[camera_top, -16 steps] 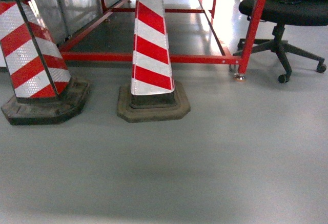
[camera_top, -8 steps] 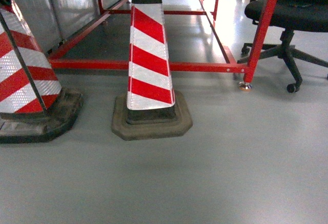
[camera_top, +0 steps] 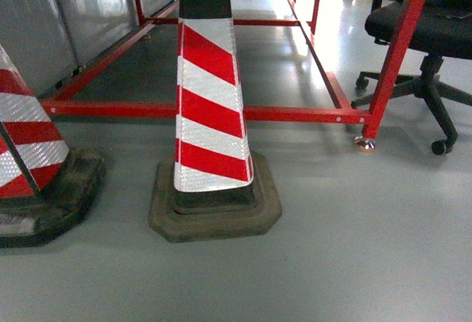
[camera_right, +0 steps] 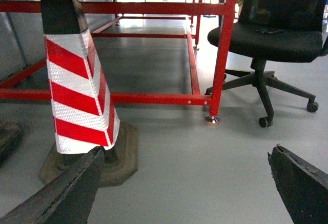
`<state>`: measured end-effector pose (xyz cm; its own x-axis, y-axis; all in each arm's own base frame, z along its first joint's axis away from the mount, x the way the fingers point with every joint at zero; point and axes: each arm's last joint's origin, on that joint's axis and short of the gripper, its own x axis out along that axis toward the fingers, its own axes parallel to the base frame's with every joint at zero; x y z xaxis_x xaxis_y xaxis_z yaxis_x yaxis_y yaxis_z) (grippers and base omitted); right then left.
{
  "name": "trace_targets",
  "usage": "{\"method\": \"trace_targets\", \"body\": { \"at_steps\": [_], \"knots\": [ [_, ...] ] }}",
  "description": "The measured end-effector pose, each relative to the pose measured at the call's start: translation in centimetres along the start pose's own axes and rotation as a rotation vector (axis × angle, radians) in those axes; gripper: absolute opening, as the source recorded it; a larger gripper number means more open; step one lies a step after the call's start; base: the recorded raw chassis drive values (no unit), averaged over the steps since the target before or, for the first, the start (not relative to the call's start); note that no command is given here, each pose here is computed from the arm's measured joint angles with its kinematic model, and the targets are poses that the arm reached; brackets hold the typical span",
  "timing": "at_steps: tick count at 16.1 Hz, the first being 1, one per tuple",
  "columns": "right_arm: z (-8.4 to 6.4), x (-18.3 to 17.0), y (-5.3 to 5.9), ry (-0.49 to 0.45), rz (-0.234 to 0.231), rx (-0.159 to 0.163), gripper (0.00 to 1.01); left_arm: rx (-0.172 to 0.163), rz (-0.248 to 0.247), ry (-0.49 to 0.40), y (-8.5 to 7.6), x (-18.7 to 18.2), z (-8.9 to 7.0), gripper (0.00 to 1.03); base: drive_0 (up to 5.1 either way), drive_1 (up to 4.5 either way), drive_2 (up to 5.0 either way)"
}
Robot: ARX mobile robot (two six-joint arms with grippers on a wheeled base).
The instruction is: Pick capacitor and pack into box
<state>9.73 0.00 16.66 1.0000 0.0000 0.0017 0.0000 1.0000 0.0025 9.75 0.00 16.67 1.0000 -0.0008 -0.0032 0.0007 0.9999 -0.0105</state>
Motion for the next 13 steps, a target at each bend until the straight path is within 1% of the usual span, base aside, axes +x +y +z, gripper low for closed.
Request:
{"method": "trace_targets", "body": {
  "at_steps": [13],
  "knots": [
    [-0.02,0.0,0.0,0.002,0.0,0.0,0.98,0.0,0.001,0.002,0.0,0.0,-0.01,0.44,0.0,0.0,0.0]
  ]
}}
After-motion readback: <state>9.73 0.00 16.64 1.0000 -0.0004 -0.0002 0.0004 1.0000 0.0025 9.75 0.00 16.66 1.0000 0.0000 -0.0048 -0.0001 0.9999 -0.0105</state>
